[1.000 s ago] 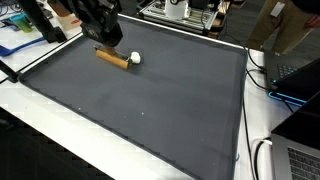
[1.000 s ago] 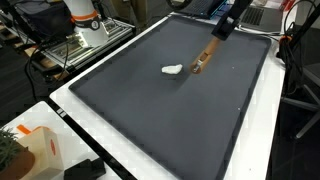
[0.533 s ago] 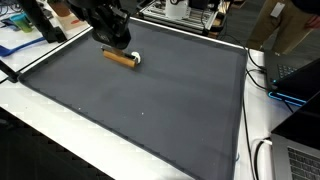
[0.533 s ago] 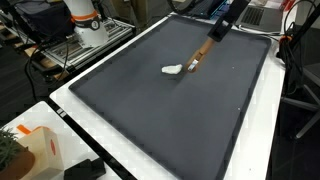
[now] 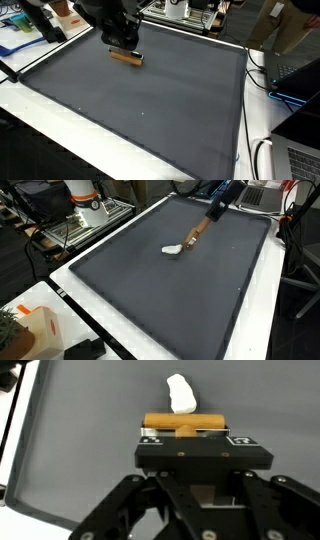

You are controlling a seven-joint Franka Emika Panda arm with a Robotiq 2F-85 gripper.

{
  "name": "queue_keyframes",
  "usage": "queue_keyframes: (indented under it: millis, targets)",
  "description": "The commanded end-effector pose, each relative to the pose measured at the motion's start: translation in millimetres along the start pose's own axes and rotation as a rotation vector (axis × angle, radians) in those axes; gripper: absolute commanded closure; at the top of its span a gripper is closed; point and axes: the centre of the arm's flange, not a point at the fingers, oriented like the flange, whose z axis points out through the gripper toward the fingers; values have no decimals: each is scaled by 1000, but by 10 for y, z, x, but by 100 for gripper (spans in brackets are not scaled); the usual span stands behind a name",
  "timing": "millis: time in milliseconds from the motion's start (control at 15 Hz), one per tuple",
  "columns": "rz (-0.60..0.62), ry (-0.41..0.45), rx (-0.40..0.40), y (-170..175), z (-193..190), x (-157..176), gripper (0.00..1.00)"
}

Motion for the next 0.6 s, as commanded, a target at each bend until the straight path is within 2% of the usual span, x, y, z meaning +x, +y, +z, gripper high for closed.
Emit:
queue_keyframes:
  millis: [0, 133, 267, 533]
  targets:
    - [-36, -17, -33, -104, -112, 126, 78]
    - [-78, -16, -50, -166, -120, 70, 78]
    - [-157, 1, -92, -182, -147, -173, 78]
    - [-394, -1, -143, -93, -181, -652, 78]
